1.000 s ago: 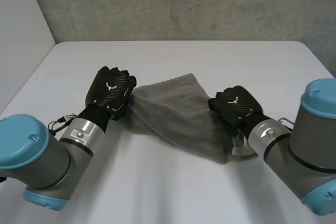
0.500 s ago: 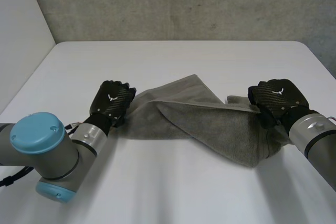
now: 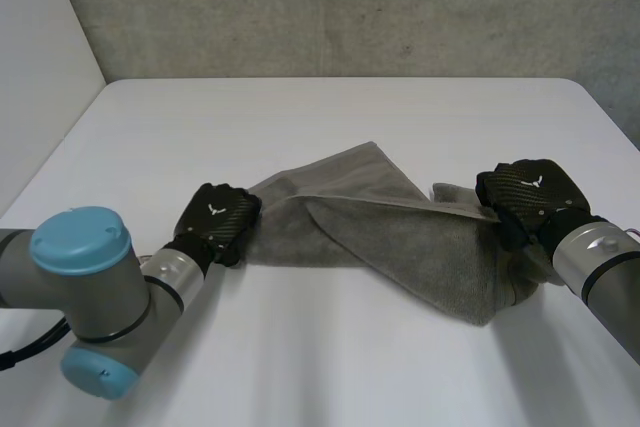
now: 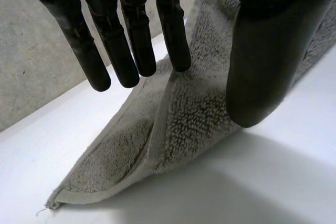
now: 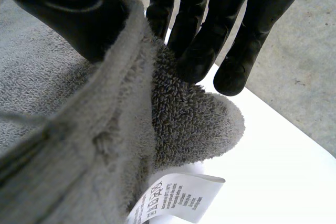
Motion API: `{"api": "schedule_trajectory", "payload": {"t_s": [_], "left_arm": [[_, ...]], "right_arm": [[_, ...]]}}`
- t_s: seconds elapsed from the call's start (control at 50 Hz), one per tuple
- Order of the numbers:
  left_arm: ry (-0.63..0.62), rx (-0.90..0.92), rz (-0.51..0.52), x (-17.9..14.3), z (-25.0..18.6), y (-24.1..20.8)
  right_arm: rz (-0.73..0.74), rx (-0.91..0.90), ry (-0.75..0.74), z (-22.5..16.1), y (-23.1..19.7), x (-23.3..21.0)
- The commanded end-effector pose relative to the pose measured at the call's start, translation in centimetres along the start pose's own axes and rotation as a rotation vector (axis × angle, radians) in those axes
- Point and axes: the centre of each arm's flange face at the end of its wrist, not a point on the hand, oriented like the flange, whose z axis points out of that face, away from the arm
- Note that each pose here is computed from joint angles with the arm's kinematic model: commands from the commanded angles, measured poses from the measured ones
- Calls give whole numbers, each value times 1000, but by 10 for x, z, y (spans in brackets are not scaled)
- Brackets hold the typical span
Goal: Fold the towel.
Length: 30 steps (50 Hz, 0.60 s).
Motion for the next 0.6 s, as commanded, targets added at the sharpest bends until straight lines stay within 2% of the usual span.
{"api": "schedule_trajectory", "payload": {"t_s": [0.02,0.4,0.6], "left_arm": [[-7,-3,0,-2,15,7],[-134,-17,-1,-20,22,5],[-132,-54,-5,-20,19,9]], "right_arm": [[1,-3,-2,0,1,-1],[2,-12,-8,1,6,-4],[1,-10,-8,1,5,-4]]}}
